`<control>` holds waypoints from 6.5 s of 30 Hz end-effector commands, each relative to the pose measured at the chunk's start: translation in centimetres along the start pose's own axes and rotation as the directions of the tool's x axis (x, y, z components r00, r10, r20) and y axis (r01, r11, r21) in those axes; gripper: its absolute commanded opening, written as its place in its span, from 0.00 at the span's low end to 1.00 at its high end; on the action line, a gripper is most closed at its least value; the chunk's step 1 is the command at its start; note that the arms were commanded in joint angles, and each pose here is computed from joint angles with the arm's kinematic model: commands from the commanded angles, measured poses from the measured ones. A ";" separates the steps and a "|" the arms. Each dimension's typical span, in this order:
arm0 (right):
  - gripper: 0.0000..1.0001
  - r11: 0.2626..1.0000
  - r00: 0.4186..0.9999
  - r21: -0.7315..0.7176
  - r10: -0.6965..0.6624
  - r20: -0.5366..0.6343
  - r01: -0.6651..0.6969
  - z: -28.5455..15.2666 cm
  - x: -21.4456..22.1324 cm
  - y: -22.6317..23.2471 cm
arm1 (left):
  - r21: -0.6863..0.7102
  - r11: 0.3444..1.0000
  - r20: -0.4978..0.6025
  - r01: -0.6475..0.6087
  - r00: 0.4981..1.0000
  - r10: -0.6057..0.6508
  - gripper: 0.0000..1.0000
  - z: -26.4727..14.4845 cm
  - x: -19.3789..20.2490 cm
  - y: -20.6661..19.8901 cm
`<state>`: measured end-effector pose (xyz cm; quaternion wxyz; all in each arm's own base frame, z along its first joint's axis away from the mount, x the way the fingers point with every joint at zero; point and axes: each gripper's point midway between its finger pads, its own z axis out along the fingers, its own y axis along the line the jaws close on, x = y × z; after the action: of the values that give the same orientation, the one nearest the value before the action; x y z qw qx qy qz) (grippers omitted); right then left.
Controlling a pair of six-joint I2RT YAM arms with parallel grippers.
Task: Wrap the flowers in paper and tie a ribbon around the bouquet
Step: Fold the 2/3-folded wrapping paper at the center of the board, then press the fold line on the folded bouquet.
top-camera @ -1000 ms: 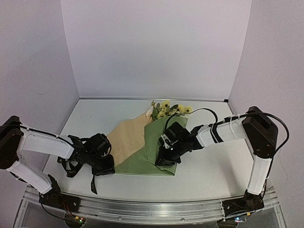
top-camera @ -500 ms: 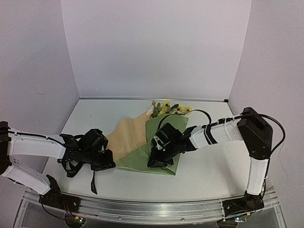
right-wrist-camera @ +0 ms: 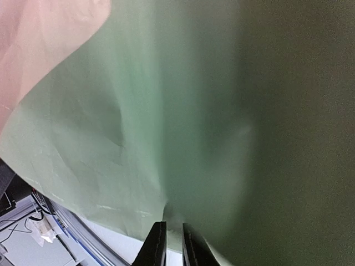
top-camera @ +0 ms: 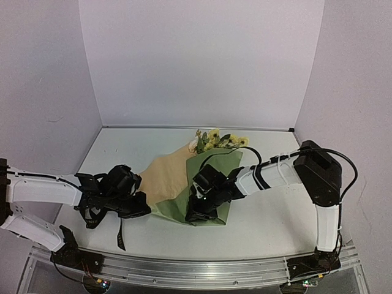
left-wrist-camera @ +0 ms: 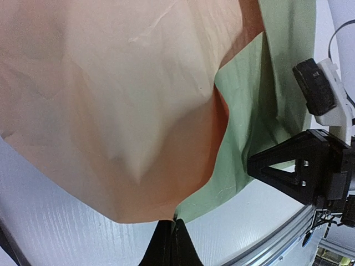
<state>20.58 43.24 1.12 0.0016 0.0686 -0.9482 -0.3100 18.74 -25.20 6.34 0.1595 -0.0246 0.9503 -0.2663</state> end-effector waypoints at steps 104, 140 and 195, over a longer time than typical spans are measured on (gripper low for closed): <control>0.55 0.994 0.902 0.005 0.095 0.421 -0.107 -17.6 -5.1 -7.3 | 0.362 0.641 -0.081 -0.676 0.663 0.744 0.00 8.0 1.6 -20.1; 0.16 0.990 0.842 -0.061 0.137 0.522 -0.124 -16.9 -11.8 -5.4 | 0.362 0.628 -0.079 -0.689 0.649 0.757 0.00 7.6 1.9 -20.3; 0.23 0.972 0.936 0.202 0.043 0.348 -0.120 -15.8 -5.1 -7.5 | 0.446 0.660 -0.075 -0.605 0.709 0.701 0.06 11.3 4.2 -16.3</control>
<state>29.20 27.07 8.10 -0.1420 -0.0431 -0.9680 -0.2024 17.79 -44.76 2.93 0.1178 0.3730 0.8514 -0.3493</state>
